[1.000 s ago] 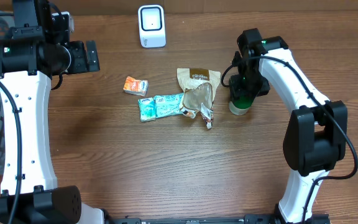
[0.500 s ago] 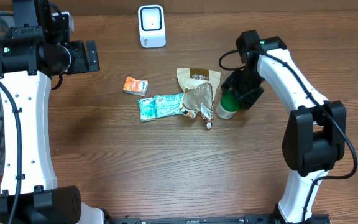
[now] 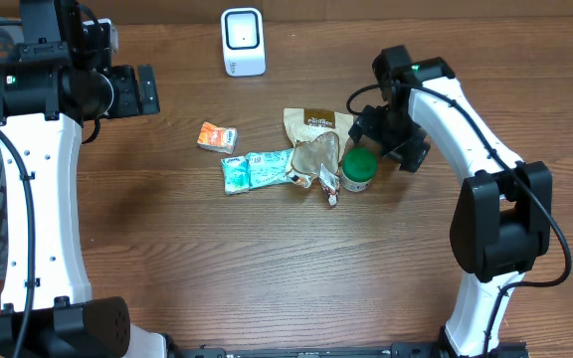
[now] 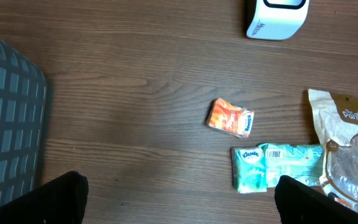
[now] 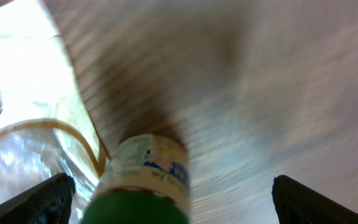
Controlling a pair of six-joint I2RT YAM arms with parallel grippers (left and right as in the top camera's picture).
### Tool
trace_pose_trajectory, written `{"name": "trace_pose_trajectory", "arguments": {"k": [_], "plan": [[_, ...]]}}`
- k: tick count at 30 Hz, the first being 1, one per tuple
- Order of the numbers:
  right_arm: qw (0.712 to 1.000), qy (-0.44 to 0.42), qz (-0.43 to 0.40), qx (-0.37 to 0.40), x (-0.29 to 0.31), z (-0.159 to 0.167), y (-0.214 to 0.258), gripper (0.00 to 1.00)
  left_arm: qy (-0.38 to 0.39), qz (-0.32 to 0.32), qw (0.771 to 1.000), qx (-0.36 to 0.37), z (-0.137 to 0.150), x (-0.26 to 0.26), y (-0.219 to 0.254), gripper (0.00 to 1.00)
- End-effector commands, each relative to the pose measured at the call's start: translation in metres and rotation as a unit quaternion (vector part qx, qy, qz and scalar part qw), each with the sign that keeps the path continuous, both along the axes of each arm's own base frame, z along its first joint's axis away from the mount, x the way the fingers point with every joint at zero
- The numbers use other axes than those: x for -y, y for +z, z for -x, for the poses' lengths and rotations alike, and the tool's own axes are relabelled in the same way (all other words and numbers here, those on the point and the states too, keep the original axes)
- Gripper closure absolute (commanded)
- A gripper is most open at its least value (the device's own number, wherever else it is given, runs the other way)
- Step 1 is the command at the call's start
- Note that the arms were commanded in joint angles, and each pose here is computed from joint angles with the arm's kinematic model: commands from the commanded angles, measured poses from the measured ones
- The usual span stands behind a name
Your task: Scan the item barcode
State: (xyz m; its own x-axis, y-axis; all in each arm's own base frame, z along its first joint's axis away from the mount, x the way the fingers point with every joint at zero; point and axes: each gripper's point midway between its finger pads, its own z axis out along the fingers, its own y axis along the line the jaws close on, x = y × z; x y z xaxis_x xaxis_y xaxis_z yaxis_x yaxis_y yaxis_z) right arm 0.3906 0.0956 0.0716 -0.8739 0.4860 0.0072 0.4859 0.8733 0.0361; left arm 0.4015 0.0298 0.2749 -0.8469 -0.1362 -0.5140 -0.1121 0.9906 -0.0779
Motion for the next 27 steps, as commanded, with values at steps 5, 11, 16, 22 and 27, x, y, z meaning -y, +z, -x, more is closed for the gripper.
{"name": "trace_pose_trajectory", "arguments": {"k": [5, 11, 16, 22, 27], "plan": [[0.937, 0.348, -0.006, 0.043, -0.012, -0.014, 0.018, 0.00, -0.009, -0.003, 1.000, 0.019, 0.000, 0.002, 0.014, 0.00], [0.891, 0.445, -0.072, 0.054, -0.048, -0.001, 0.017, 0.00, -0.009, -0.003, 1.000, 0.019, 0.000, 0.002, 0.014, 0.00], [0.882, 0.466, -0.061, 0.031, -0.047, 0.011, 0.006, 0.00, -0.009, -0.003, 1.000, 0.019, 0.000, 0.002, 0.014, 0.00], [0.892, 0.451, -0.039, 0.008, -0.033, 0.017, -0.002, 0.13, -0.009, -0.003, 1.000, 0.019, 0.000, 0.002, 0.014, 0.01], [0.901, 0.431, -0.039, -0.004, -0.029, 0.021, -0.003, 0.19, -0.009, -0.003, 1.000, 0.019, 0.000, 0.002, 0.014, 0.01]]}}
